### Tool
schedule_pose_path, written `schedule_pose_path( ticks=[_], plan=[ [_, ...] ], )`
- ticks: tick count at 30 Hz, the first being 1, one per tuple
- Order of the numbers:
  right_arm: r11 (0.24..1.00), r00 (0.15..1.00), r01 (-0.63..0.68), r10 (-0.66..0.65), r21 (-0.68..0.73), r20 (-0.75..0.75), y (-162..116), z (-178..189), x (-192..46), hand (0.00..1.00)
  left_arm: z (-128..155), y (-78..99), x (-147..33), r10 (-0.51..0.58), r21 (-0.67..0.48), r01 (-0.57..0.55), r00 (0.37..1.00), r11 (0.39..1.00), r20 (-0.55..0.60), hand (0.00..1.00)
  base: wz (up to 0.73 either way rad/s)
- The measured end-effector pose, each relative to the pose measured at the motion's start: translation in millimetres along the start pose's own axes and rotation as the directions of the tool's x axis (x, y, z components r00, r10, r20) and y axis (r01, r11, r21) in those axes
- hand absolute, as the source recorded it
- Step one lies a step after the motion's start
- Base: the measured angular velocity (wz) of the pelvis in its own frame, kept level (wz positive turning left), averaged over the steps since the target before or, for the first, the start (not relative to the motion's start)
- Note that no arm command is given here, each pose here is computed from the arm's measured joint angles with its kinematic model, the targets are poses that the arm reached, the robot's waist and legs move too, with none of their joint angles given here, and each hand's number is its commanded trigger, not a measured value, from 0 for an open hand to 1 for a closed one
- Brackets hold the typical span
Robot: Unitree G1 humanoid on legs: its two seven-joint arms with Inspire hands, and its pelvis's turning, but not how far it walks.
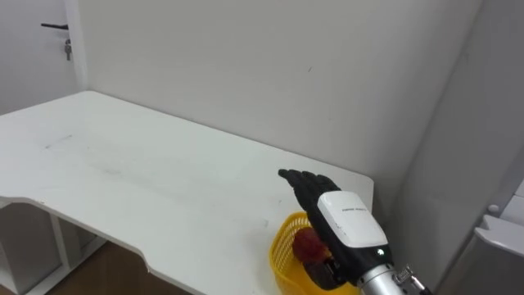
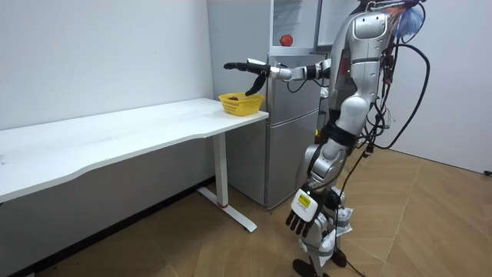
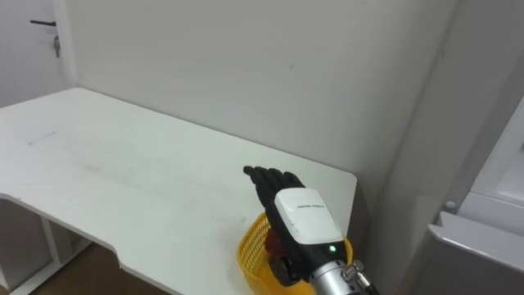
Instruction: Retrieve from the upper fridge
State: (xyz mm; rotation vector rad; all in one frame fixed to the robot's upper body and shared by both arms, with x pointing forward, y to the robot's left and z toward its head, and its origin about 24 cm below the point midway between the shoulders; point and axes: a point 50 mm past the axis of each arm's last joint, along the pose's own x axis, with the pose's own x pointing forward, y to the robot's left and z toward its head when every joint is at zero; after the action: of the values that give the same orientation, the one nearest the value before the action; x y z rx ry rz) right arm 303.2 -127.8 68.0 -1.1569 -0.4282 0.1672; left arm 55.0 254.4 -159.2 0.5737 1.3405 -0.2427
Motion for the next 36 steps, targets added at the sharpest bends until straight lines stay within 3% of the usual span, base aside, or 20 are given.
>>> schedule_pose_path(
  ticks=[30, 36],
  plan=[
    [1.0, 1.0, 0.015, -0.015, 0.001, -0.001, -3, -1, 1, 0.0, 7, 1.3, -0.3, 0.014, 0.031, -0.015, 0.999, 0.999, 0.032, 0.0, 0.0],
    [0.992, 0.996, 0.079, -0.082, 0.097, 0.025, -16, 9, 5, 0.0, 9, 2.0, -0.5, 0.018, 0.04, -0.02, 0.999, 0.999, 0.038, 0.0, -0.04]
  ],
)
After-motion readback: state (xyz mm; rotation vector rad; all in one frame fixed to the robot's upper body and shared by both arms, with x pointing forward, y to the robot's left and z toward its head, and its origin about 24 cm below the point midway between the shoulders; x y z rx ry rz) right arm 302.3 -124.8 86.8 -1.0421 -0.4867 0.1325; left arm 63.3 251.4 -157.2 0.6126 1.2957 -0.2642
